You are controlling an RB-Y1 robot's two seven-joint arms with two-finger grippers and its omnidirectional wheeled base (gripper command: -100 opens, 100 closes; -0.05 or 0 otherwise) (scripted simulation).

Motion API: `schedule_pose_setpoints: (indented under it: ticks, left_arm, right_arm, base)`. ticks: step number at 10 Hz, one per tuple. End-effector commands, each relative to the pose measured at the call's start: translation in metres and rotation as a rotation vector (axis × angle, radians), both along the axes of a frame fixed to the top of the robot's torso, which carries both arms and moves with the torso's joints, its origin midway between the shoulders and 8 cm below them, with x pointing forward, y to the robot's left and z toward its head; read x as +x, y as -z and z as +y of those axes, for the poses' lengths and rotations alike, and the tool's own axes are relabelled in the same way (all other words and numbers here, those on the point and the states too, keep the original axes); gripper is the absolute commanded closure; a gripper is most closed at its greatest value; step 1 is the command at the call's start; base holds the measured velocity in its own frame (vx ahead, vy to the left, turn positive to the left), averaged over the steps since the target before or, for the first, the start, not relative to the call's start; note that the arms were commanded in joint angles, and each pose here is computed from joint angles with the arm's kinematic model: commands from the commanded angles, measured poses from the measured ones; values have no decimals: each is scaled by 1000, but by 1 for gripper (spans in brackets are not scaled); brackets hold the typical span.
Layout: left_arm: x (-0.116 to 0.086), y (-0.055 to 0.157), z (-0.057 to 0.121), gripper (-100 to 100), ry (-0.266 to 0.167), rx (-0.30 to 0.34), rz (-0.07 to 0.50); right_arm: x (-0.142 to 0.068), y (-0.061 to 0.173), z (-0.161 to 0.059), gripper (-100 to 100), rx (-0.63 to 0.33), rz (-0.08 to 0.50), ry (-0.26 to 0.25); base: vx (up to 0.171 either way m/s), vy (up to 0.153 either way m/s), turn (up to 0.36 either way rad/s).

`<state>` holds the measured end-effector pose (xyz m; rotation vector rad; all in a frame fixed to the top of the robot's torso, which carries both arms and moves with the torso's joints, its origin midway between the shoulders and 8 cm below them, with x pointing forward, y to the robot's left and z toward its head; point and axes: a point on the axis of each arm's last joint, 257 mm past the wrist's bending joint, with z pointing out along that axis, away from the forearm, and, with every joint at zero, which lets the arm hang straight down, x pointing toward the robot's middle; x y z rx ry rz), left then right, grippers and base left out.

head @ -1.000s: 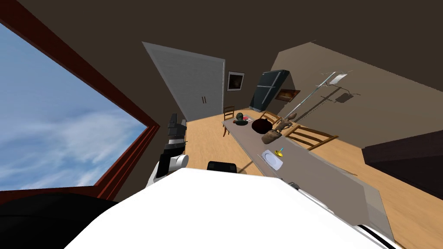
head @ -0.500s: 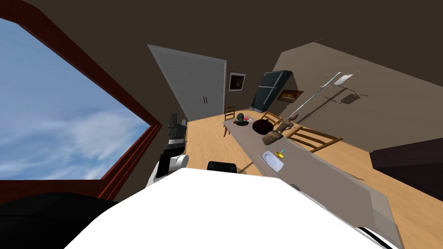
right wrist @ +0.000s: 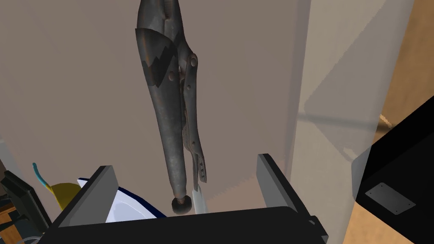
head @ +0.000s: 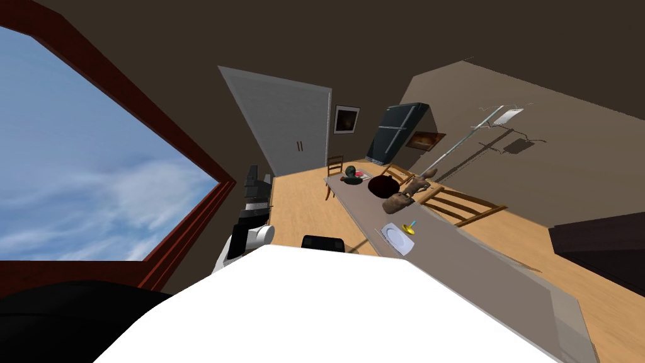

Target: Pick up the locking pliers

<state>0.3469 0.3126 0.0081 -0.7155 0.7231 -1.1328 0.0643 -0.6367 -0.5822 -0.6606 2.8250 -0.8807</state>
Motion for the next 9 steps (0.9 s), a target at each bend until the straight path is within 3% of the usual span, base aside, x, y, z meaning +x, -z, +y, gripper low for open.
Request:
schedule_pose_setpoints:
  ticks: [1, 2, 3, 5, 6, 9]
  left_arm:
    - [0, 0, 0, 0, 0, 0, 0]
    - [0, 0, 0, 0, 0, 0, 0]
    - [0, 0, 0, 0, 0, 0, 0]
    - [0, 0, 0, 0, 0, 0, 0]
    - [0, 0, 0, 0, 0, 0, 0]
    - [0, 0, 0, 0, 0, 0, 0]
  right_arm:
    - [-19, -8, -12, -100, -27, 4, 38]
    - [-15, -10, -14, -100, -31, -4, 39]
    - [-4, -3, 1, -100, -3, -11, 7]
    - [-5, -1, 4, -100, 0, -3, -3]
    - [-18, 2, 13, -100, 4, -3, 11]
    - [-31, 4, 21, -100, 2, 1, 15]
  base:
    - [37, -41, 42]
    - [12, -19, 0]
    - [0, 0, 0]
    - [-4, 5, 1]
    - [20, -23, 65]
    - [41, -51, 48]
